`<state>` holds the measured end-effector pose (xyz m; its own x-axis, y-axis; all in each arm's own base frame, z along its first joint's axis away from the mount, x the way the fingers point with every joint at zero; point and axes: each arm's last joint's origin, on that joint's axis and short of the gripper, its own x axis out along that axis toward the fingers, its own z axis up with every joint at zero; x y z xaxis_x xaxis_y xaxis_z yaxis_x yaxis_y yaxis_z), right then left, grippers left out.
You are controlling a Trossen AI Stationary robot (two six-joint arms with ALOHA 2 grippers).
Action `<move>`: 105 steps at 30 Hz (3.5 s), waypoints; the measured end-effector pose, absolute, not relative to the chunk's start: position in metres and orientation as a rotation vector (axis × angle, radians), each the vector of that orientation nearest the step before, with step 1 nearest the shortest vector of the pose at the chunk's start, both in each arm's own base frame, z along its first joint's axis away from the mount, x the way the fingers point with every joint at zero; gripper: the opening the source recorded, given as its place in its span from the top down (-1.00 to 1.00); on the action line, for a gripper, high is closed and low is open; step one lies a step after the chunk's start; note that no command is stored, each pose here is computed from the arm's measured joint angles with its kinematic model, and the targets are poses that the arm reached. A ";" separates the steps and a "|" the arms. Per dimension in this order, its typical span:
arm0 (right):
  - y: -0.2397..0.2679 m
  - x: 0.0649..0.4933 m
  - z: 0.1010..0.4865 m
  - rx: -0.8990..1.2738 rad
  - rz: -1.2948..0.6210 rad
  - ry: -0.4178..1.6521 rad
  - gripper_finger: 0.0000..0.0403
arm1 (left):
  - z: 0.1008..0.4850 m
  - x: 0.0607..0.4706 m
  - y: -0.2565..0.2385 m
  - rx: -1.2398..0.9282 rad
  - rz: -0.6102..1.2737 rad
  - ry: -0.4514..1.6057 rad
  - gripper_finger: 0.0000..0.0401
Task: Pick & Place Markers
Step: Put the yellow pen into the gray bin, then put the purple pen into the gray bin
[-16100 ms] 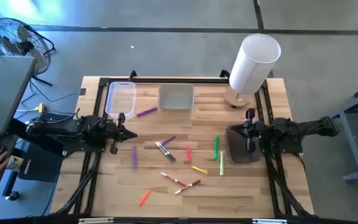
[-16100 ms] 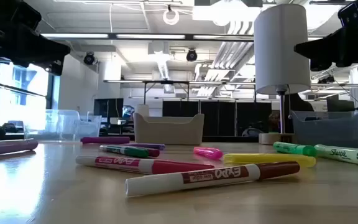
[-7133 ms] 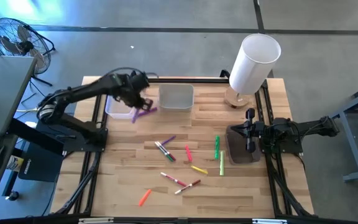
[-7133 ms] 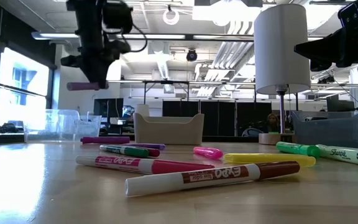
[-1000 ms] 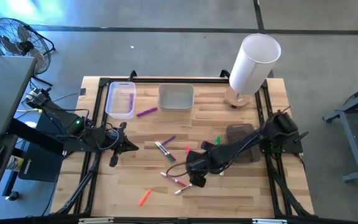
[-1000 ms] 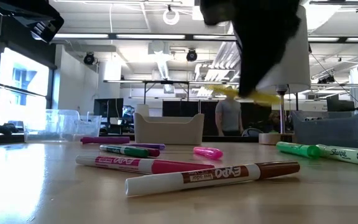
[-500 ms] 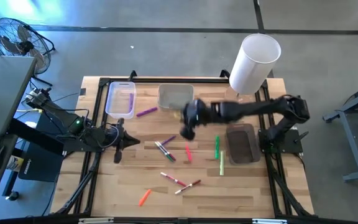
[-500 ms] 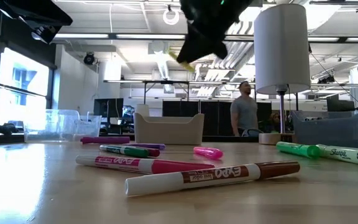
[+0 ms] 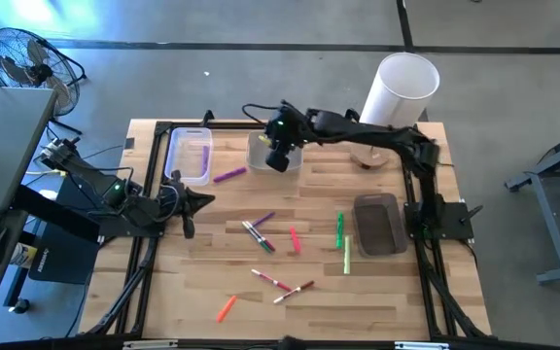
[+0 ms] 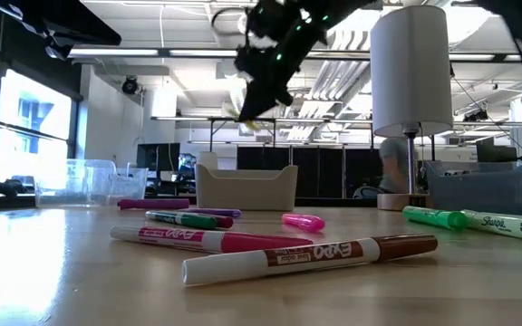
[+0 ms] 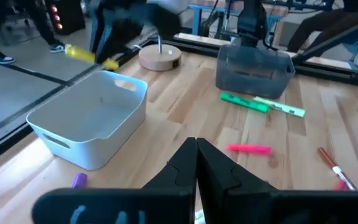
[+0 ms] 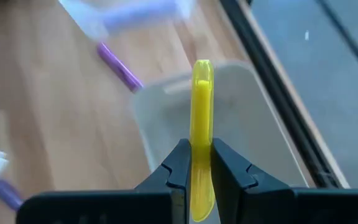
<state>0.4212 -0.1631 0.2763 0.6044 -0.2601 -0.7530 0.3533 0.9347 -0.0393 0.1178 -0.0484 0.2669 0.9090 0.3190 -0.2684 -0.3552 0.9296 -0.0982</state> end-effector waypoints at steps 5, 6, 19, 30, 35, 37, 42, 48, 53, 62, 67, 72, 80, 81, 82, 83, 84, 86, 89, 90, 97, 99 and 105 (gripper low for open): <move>-0.186 0.437 0.246 0.141 -0.366 1.015 0.84 | 0.270 0.114 -0.046 -0.168 0.348 0.231 1.00; -0.189 0.438 0.240 0.144 -0.375 1.050 0.83 | 0.270 0.114 -0.046 -0.172 0.350 0.227 1.00; -0.189 0.442 0.225 0.190 -0.359 1.114 0.47 | 0.269 0.114 -0.047 -0.252 0.302 0.240 1.00; -0.176 0.427 0.265 0.222 -0.459 1.067 0.38 | 0.268 0.114 -0.048 -0.251 0.263 0.265 1.00; -0.158 0.416 0.297 0.209 -0.460 1.023 0.51 | 0.268 0.114 -0.049 -0.252 0.256 0.268 1.00; -0.148 0.411 0.309 0.214 -0.453 1.012 0.61 | 0.268 0.114 -0.049 -0.253 0.252 0.269 1.00; -0.113 0.398 0.325 0.237 -0.420 0.970 0.95 | 0.268 0.114 -0.049 -0.254 0.251 0.271 0.97; -0.046 0.369 0.317 0.319 -0.413 0.852 0.90 | 0.267 0.113 -0.048 -0.284 0.286 0.263 0.61; 0.011 0.331 0.298 0.396 -0.386 0.679 0.95 | 0.267 0.114 -0.048 -0.234 0.279 0.269 0.27; 0.066 0.262 0.260 0.442 -0.239 0.435 0.97 | 0.268 0.114 -0.049 -0.250 0.261 0.262 0.18; 0.074 0.240 0.241 0.439 -0.250 0.337 0.99 | 0.265 0.129 -0.058 -0.234 0.277 0.276 0.18; 0.071 0.230 0.239 0.391 -0.248 0.300 0.99 | 0.268 0.153 -0.068 -0.239 0.329 0.327 0.18; 0.067 0.220 0.254 0.265 -0.185 0.262 0.99 | 0.274 0.208 -0.060 -0.346 0.339 0.524 0.17; 0.066 0.218 0.256 0.254 -0.182 0.256 0.99 | 0.275 0.213 -0.056 -0.371 0.344 0.560 0.17; 0.065 0.216 0.258 0.246 -0.178 0.246 0.99 | 0.277 0.221 -0.052 -0.395 0.353 0.583 0.17; 0.065 0.214 0.261 0.235 -0.173 0.236 1.00 | 0.276 0.230 -0.047 -0.418 0.366 0.613 0.17; 0.064 0.213 0.263 0.221 -0.165 0.229 1.00 | 0.273 0.239 -0.041 -0.427 0.386 0.656 0.17; 0.063 0.209 0.268 0.196 -0.143 0.217 0.99 | 0.260 0.254 -0.031 -0.446 0.402 0.771 0.17; 0.062 0.205 0.272 0.160 -0.130 0.208 0.99 | 0.254 0.278 -0.017 -0.490 0.390 0.841 0.17; 0.062 0.204 0.273 0.151 -0.129 0.208 1.00 | 0.250 0.285 -0.013 -0.500 0.386 0.861 0.17; 0.058 0.193 0.275 0.069 -0.103 0.244 0.99 | 0.214 0.326 0.006 -0.500 0.406 1.037 0.17; 0.056 0.188 0.276 0.064 -0.103 0.256 1.00 | 0.205 0.338 0.005 -0.486 0.392 1.053 0.17; 0.052 0.176 0.281 0.068 -0.105 0.259 0.99 | 0.175 0.352 0.004 -0.464 0.403 1.142 0.17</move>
<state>0.1757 0.0518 0.2808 0.9613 -0.0946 -0.2587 0.1121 0.9922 0.0539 0.3520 0.0043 0.1753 0.3639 0.0689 -0.9289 -0.5289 0.8362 -0.1451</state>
